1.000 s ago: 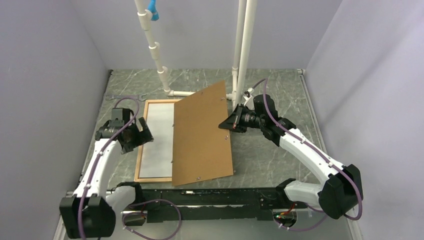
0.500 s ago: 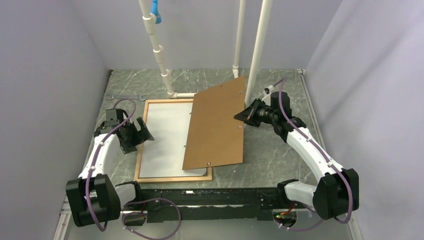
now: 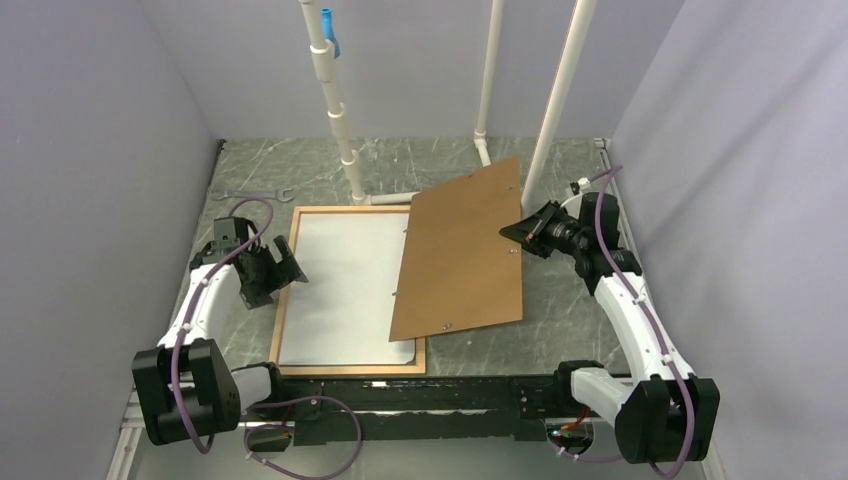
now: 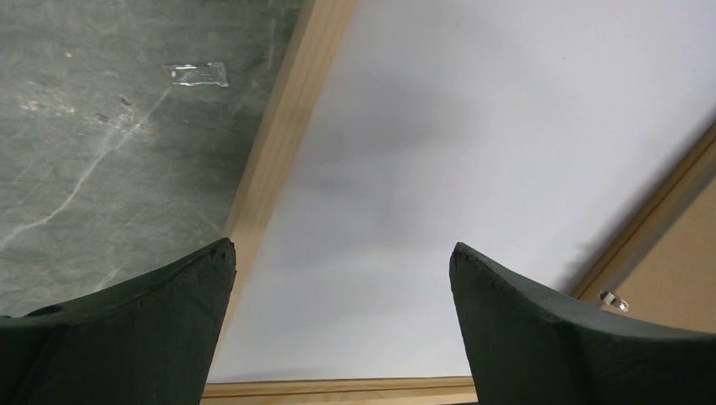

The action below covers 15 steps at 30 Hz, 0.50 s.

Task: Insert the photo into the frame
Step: Move the distractor to the center of the board.

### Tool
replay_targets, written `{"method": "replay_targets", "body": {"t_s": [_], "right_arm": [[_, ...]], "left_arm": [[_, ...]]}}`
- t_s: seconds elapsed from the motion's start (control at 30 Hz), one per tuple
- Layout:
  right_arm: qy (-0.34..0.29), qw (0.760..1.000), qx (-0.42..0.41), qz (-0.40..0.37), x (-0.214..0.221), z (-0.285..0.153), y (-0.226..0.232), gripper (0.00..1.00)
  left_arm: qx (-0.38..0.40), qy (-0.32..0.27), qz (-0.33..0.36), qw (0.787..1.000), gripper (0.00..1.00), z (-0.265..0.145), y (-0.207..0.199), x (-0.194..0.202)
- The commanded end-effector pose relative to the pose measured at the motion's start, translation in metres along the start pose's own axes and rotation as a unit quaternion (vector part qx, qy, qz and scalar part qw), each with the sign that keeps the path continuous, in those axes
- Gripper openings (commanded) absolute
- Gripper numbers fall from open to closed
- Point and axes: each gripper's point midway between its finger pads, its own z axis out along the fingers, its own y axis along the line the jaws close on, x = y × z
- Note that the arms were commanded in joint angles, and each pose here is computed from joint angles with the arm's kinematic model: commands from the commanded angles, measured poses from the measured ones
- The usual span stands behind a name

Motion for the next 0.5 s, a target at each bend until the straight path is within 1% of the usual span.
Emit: {"method": "replay_targets", "body": {"t_s": [0.0, 0.17, 0.27, 0.3, 0.4, 0.47], "right_arm": [[-0.012, 0.998, -0.059, -0.016, -0.010, -0.015, 0.033, 0.00], [0.010, 0.992, -0.124, -0.016, -0.006, -0.026, 0.066, 0.00], [0.020, 0.987, -0.158, -0.016, -0.004, -0.034, 0.083, 0.00], [0.024, 0.986, -0.167, -0.013, -0.003, -0.036, 0.087, 0.00], [0.040, 0.978, -0.205, -0.006, 0.002, -0.043, 0.101, 0.00], [0.047, 0.973, -0.225, 0.000, 0.005, -0.048, 0.108, 0.00]], "left_arm": [[-0.026, -0.023, 0.000, 0.999, 0.99, -0.002, 0.007, -0.015], [-0.066, -0.033, -0.018, 0.997, 0.99, 0.003, 0.019, -0.022], [-0.096, -0.037, -0.016, 0.995, 0.98, 0.003, 0.024, -0.025], [-0.100, -0.038, -0.015, 0.994, 0.96, 0.004, 0.025, -0.025], [-0.089, -0.022, -0.006, 0.996, 0.85, 0.011, 0.020, -0.021], [-0.085, -0.008, -0.001, 0.996, 0.83, 0.017, 0.016, -0.017]]}}
